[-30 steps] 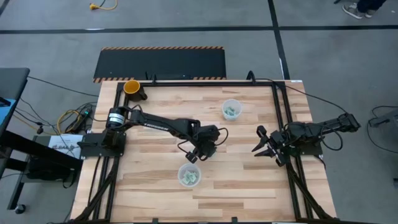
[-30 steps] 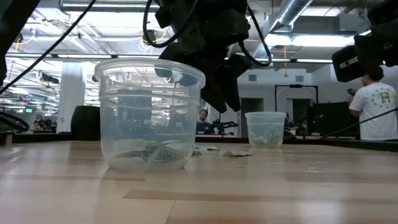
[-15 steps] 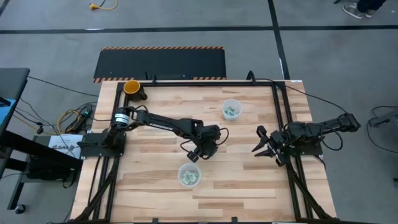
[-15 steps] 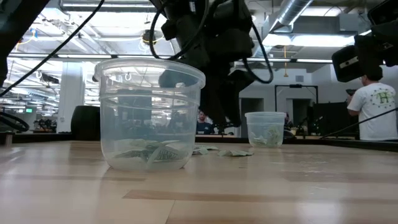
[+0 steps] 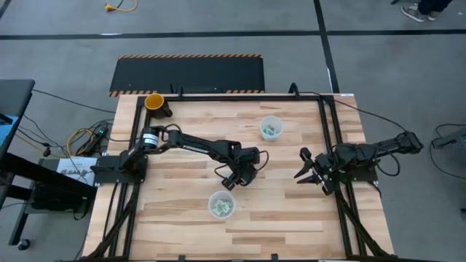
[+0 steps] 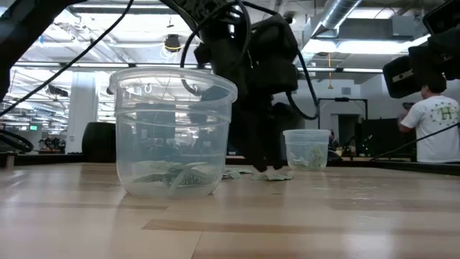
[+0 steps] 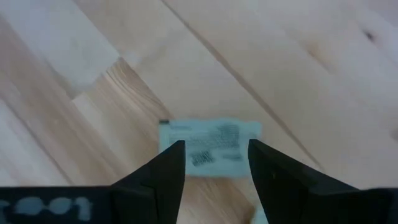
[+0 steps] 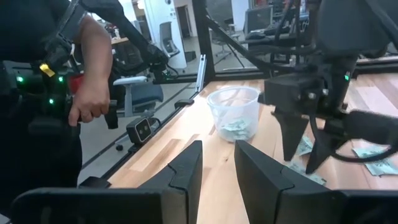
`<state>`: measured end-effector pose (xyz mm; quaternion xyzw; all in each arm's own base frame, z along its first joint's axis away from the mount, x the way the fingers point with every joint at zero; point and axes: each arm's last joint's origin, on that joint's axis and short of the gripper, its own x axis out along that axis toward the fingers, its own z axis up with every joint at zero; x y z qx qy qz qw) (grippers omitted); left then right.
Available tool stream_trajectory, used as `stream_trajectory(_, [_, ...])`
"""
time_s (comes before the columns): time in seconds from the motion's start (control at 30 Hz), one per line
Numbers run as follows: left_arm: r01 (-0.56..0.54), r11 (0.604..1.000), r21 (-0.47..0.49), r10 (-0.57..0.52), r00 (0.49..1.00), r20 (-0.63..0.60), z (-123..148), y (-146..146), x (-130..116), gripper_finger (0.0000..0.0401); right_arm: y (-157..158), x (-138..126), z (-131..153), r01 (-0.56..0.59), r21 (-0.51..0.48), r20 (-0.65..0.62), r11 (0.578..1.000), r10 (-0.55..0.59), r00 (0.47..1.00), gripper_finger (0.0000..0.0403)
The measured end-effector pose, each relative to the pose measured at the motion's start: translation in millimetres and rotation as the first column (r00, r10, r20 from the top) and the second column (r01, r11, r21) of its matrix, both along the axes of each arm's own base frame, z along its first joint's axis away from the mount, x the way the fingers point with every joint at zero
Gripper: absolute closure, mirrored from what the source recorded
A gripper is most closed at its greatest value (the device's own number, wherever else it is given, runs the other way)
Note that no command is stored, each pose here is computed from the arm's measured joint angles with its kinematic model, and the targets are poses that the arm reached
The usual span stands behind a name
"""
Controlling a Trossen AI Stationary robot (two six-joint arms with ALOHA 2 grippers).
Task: Pick and place Stevia / Truvia into bins
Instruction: Put the stevia packet into the bottom transparent container
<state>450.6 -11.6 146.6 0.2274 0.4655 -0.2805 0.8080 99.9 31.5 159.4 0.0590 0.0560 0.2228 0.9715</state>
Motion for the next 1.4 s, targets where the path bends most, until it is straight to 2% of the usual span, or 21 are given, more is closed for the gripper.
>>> stream_trajectory(0.2, [-0.014, 1.0, -0.005, 0.014, 1.0, 0.003, -2.7, 0.0, 2.3, 0.0238, 0.1, 0.3, -0.4, 0.0, -0.001, -0.005, 1.0, 0.0, 1.0, 0.0316])
stream_trajectory(0.53, [-0.053, 0.998, 0.014, 0.054, 0.999, -0.008, -3.0, 1.8, 2.0, 0.0274, 0.1, 0.2, -0.4, 0.0, -0.001, -0.004, 1.0, 0.0, 1.0, 0.0316])
stream_trajectory(1.13, [-0.088, 0.996, 0.021, 0.089, 0.995, -0.051, -7.8, 13.9, -0.5, 0.0395, 0.1, 0.2, -0.4, -0.001, -0.001, -0.004, 1.0, 0.001, 1.0, 0.0316])
stream_trajectory(1.4, [-0.094, 0.995, 0.031, 0.095, 0.995, -0.036, -8.8, 13.9, 0.2, 0.0394, 0.1, 0.2, -0.3, -0.001, -0.001, -0.004, 1.0, 0.001, 1.0, 0.0316])
